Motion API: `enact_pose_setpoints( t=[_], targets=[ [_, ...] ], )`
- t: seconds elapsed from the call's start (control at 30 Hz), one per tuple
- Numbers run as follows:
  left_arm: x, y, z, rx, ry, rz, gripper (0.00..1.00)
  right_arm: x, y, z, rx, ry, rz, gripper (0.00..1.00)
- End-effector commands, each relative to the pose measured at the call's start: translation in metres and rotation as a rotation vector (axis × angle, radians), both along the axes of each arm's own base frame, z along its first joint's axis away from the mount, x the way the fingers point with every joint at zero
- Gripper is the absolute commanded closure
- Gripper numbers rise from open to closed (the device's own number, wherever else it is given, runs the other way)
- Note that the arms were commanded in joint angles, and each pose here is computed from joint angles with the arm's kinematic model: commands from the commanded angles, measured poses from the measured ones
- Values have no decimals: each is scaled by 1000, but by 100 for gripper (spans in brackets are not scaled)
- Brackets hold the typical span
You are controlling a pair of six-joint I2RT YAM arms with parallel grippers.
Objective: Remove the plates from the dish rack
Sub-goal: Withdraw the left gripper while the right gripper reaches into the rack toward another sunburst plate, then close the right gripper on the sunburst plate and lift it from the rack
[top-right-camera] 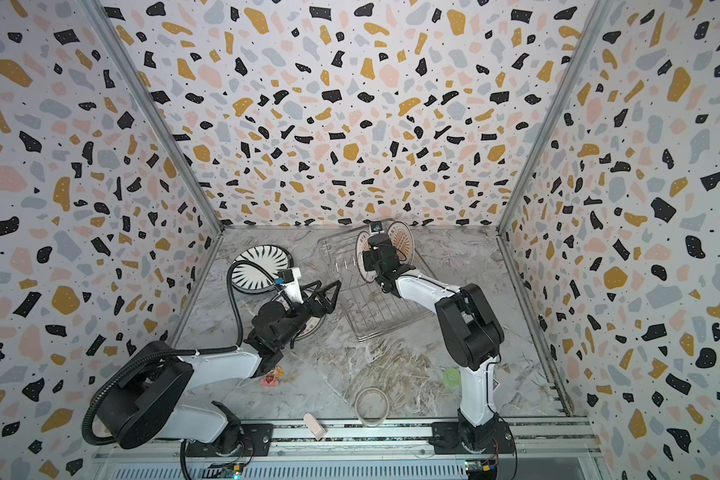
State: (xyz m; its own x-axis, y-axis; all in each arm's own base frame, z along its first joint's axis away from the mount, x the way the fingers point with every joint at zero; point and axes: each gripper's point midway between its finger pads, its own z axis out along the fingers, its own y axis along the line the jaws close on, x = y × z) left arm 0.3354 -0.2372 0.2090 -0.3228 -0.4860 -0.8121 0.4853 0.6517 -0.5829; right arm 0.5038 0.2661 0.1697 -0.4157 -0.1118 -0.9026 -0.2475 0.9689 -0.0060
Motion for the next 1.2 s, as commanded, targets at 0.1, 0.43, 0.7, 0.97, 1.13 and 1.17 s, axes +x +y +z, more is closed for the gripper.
enact_pose_setpoints(
  t=[0.1, 0.43, 0.7, 0.97, 1.13, 1.17],
  targets=[
    [-9, 5, 17, -33, -61, -1, 0, -3, -1, 57, 12, -106, -30, 93],
    [-16, 13, 21, -41, -70, 9, 0, -22, -13, 102, 29, -221, -76, 95],
    [-25, 14, 25, -61, -81, -14, 0, -54, -32, 127, 72, -283, -91, 95],
    [-39, 5, 32, -63, -115, -87, 0, -102, -46, 143, 226, -317, 11, 95],
    [-57, -13, 40, -42, -170, -230, 0, -127, -56, 148, 370, -307, 137, 96],
    [-58, -13, 40, -36, -169, -231, 0, -132, -59, 147, 390, -305, 154, 96]
  ],
)
